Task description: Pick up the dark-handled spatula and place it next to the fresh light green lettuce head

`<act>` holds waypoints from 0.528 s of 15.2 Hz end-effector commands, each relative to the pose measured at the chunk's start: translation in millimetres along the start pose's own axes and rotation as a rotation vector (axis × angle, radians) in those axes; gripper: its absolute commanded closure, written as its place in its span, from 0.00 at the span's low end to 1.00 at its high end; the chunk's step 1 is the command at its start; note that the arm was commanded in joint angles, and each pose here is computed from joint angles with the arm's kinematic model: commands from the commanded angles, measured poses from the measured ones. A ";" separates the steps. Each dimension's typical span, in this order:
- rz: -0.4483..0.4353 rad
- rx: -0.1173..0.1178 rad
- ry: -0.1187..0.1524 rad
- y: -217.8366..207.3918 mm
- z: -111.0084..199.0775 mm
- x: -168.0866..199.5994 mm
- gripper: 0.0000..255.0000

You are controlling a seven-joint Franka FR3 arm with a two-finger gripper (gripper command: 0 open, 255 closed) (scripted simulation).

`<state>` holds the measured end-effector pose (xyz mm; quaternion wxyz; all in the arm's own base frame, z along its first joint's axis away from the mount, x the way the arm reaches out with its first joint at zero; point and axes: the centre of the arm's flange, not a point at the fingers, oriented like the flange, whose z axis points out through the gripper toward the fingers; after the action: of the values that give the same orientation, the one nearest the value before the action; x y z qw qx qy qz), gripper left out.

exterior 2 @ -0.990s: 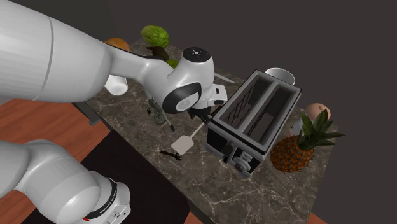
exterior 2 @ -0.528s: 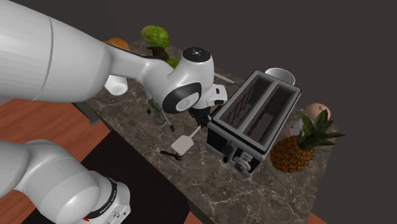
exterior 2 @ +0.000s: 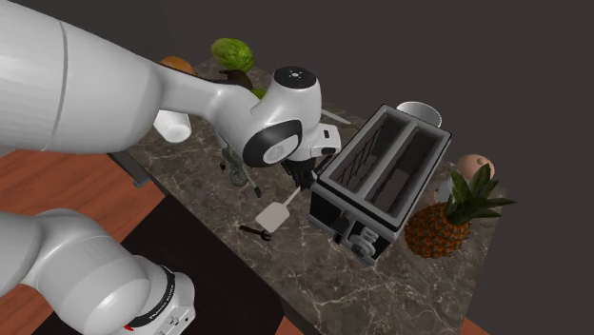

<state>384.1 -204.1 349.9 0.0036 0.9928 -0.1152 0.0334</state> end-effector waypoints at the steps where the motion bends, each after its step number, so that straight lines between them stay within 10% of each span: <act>1: 0.001 0.000 -0.001 -0.2 -9.7 0.1 1.00; 8: 0.001 0.000 -0.001 -0.2 -46.6 2.6 1.00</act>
<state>382.5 -203.2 390.3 0.0034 0.9927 -0.1157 0.0332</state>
